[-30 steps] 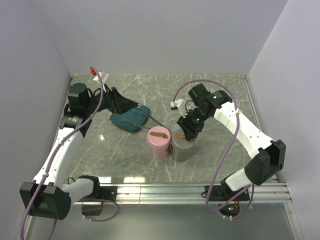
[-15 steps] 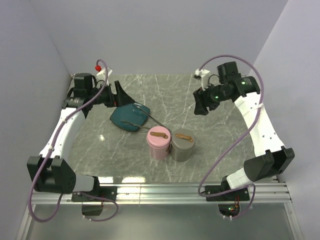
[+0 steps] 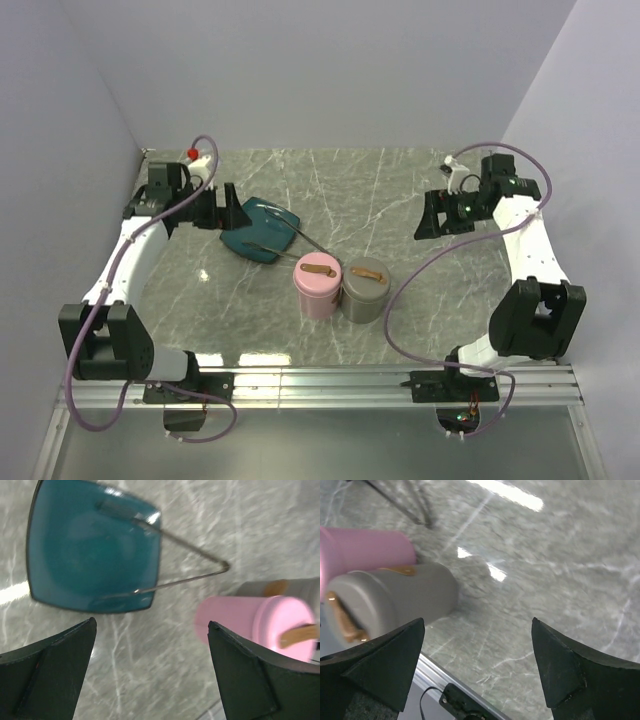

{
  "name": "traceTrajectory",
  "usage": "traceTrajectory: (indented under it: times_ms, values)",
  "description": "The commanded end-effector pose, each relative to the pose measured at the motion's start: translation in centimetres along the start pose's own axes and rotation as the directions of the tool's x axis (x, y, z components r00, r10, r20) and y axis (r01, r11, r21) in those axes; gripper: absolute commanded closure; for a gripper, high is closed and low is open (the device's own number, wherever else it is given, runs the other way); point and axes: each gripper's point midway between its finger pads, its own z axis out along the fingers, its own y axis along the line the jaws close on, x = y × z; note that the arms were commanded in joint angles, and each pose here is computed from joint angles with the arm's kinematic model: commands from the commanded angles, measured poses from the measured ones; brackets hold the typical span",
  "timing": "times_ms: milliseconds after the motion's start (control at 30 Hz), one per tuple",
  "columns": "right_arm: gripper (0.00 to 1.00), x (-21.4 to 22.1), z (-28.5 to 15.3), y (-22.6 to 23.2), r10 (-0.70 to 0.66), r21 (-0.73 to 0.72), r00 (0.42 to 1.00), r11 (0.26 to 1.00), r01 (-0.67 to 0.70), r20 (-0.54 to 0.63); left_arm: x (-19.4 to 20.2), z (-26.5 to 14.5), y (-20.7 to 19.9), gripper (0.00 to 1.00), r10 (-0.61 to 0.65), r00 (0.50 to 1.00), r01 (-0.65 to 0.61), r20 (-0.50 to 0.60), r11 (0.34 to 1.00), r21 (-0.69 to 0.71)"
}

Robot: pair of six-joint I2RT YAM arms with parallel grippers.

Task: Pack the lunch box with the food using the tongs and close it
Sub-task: Reset both arms

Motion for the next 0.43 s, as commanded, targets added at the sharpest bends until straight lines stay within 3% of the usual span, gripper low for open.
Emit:
traceTrajectory:
  times_ms: [0,233,400]
  values:
    - [0.06,-0.7,-0.8,-1.4,-0.010,0.037,0.995,0.999,0.007,0.095,0.6,-0.6,1.9,0.01,0.103,0.994,-0.098,0.047,0.989,-0.110]
    - [0.04,1.3,-0.7,-2.9,-0.008,0.108,0.994,0.994,-0.004,0.107,0.9,-2.4,3.5,0.01,0.143,0.985,-0.113,0.102,0.961,-0.254]
    - [0.04,2.0,-0.8,-2.6,-0.013,0.115,0.993,0.993,0.000,0.118,1.7,-2.9,3.4,0.00,0.155,0.981,-0.118,0.120,0.956,-0.270]
